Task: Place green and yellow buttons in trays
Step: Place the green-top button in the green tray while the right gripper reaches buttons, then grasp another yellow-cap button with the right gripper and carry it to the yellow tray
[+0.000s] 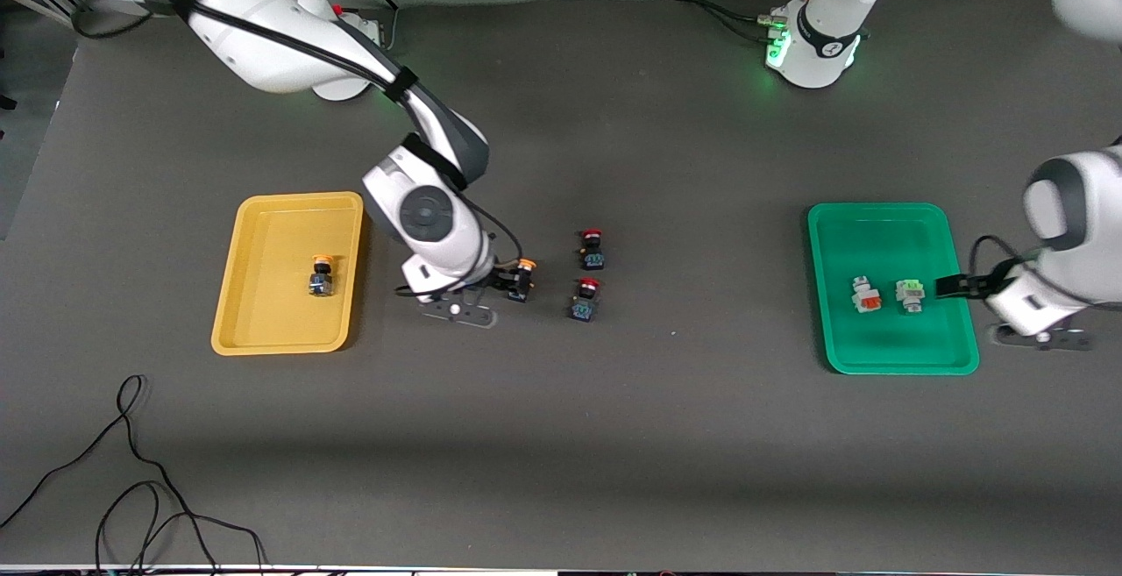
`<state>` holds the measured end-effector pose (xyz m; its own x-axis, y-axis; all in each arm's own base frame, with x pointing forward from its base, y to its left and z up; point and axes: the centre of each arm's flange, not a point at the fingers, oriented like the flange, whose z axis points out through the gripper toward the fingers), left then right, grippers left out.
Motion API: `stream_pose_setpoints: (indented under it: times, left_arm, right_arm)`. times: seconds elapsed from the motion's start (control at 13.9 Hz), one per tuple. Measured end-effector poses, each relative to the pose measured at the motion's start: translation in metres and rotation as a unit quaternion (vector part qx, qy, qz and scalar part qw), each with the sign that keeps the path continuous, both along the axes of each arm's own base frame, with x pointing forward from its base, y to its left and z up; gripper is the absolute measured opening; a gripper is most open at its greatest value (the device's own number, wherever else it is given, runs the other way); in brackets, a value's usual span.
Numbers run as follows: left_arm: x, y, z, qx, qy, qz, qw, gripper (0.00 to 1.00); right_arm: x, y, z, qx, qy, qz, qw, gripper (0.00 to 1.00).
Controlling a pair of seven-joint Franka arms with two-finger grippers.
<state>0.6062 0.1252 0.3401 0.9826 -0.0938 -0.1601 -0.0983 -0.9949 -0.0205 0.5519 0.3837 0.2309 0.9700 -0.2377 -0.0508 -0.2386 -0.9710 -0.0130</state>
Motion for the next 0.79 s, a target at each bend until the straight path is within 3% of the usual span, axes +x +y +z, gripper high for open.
stream_pose_setpoints:
  times: [0.22,0.65,0.72,0.79]
  left_arm:
    - [-0.001,0.002,0.075,-0.003,0.021,-0.004,1.0,1.0]
    - [-0.032,-0.031,0.185,-0.024,0.005,-0.014,1.0,1.0]
    - [-0.039,-0.045,0.201,-0.027,-0.001,-0.02,0.999,1.0]
    - [-0.044,-0.06,0.215,-0.03,-0.006,-0.023,0.999,1.0]
  right_arm:
    - [-0.01,0.022,-0.034,-0.016,0.003,0.005,1.0,1.0]
    - [-0.013,0.025,-0.061,-0.016,0.008,0.007,1.0,0.96]
    - [-0.013,0.025,-0.063,-0.014,0.007,0.007,1.0,0.9]
    - [-0.013,0.025,-0.065,-0.014,0.007,0.007,1.0,0.78]
